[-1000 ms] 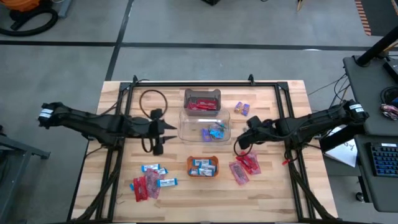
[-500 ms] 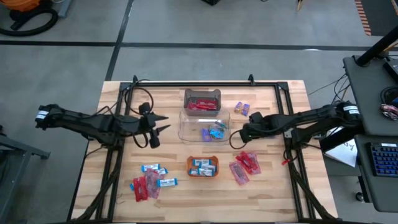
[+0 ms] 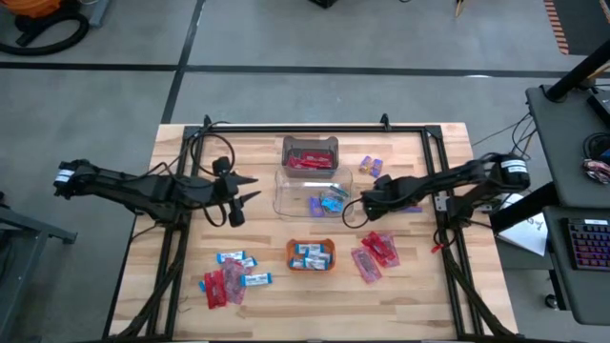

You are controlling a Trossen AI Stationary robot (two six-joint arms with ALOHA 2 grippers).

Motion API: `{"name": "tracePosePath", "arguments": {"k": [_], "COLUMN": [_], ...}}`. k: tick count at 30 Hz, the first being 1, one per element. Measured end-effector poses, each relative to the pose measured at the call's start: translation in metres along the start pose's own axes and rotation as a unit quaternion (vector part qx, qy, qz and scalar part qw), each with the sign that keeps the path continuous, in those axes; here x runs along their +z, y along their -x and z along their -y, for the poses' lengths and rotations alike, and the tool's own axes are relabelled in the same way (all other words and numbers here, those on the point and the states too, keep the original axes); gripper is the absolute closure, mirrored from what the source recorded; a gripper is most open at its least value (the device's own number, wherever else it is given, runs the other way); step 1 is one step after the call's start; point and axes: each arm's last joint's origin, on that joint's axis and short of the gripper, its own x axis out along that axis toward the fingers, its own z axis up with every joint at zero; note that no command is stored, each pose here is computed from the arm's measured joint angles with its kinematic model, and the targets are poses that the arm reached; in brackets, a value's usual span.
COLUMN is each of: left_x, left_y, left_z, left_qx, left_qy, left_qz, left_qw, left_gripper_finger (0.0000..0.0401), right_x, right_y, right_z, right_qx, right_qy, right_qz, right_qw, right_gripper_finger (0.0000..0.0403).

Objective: Sort candy
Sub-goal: Put the blue candy into the clear transparent bin

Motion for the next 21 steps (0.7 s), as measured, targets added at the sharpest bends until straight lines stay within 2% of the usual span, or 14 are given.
{"name": "tracePosePath", "arguments": {"k": [4,12,21], "left_x": [0.0,0.0,0.0], "left_y": [-0.001,-0.003,-0.003], "left_z": [0.001,0.002,0.002], "left_qx": [0.0,0.0,0.0], "left_qy": [-0.002,-0.002,0.001], "left_qz": [-0.003,-0.003,-0.003], "left_qw": [1.0,1.0,1.0], "left_gripper_finger": [0.0262,0.0262,0.0262], "right_x": [-0.001,-0.001,0.002], "right_y": [-0.008,-0.015,0.006], "right_z": [-0.004,-0.008,0.003], "right_qx": [-0.008,-0.005,0.003], "right_qy": [0.0,0.003,-0.002], "right_qz": [-0.006,-0.003,0.032], "right_qw": [1.0,1.0,0.999], "right_gripper_finger": [0.026,0.0384,0.0394]}}
